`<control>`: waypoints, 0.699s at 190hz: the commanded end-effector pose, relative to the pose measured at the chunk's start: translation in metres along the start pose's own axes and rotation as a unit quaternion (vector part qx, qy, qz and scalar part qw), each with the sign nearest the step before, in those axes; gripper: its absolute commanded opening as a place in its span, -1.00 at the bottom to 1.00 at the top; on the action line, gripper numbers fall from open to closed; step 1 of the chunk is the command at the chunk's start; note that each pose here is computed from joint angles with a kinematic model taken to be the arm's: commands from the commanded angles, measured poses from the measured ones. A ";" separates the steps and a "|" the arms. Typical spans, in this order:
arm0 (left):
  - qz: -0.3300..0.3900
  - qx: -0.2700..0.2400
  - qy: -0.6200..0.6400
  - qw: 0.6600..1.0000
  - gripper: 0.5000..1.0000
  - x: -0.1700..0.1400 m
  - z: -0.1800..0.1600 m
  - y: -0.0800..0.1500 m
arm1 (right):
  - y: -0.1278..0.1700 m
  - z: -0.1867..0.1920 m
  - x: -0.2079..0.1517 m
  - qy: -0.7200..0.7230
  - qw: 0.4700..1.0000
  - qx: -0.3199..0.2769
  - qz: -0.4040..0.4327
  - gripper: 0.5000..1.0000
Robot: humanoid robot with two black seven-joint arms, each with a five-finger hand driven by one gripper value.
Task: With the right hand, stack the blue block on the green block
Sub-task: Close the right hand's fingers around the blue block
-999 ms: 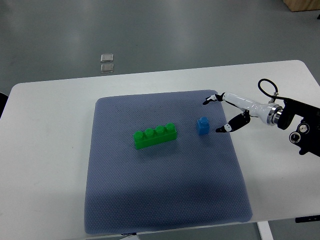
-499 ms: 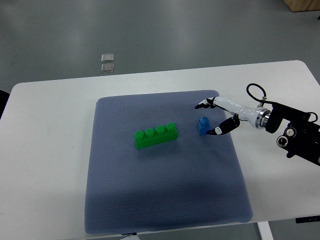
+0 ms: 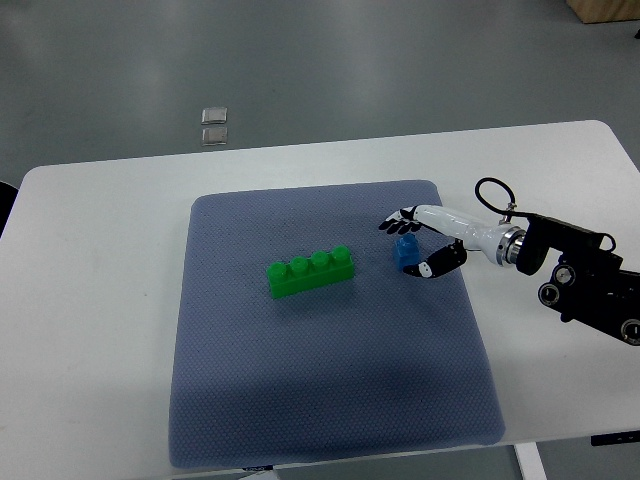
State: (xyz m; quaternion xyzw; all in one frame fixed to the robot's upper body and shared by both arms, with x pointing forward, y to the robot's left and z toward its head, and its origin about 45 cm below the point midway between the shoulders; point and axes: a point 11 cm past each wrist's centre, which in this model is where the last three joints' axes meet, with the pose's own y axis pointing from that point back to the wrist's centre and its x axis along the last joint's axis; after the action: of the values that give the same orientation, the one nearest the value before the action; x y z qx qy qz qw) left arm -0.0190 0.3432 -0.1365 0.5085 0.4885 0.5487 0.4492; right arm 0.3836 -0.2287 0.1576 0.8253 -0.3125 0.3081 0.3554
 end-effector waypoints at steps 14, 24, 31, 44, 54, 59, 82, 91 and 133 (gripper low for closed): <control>0.000 0.000 0.000 1.000 1.00 0.000 0.000 0.000 | 0.002 0.004 0.002 0.021 1.000 -0.005 0.004 0.06; 0.000 0.000 0.000 1.000 1.00 0.000 0.000 0.000 | 0.003 0.005 0.003 0.026 1.000 -0.006 0.003 0.06; 0.000 0.000 0.000 1.000 1.00 0.000 0.000 0.000 | 0.003 0.005 0.003 0.031 0.999 -0.006 0.002 0.06; 0.000 0.000 0.000 1.000 1.00 0.000 0.000 0.000 | 0.002 0.003 0.009 0.046 0.999 -0.003 0.004 0.06; 0.000 0.000 0.000 1.000 1.00 0.000 0.000 0.000 | 0.002 0.003 0.010 0.050 0.999 -0.004 0.003 0.06; 0.000 0.000 0.000 1.000 1.00 0.000 0.000 0.000 | 0.002 0.003 0.009 0.052 0.999 -0.004 0.001 0.06; 0.000 0.000 0.000 1.000 1.00 0.000 0.000 0.000 | 0.001 0.001 0.009 0.061 0.998 -0.002 -0.004 0.06; 0.000 0.000 0.000 1.000 1.00 0.000 0.000 0.000 | 0.001 0.002 0.007 0.063 0.998 -0.002 -0.007 0.06; 0.000 0.000 0.000 1.000 1.00 0.000 0.000 0.000 | 0.001 0.001 0.004 0.078 0.997 -0.002 -0.014 -0.09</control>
State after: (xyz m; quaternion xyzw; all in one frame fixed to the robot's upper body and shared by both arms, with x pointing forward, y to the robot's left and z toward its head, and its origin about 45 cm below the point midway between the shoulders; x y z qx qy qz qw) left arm -0.0189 0.3431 -0.1365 0.5083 0.4885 0.5488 0.4493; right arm 0.3863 -0.2319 0.1608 0.8041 -0.2774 0.3611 0.3821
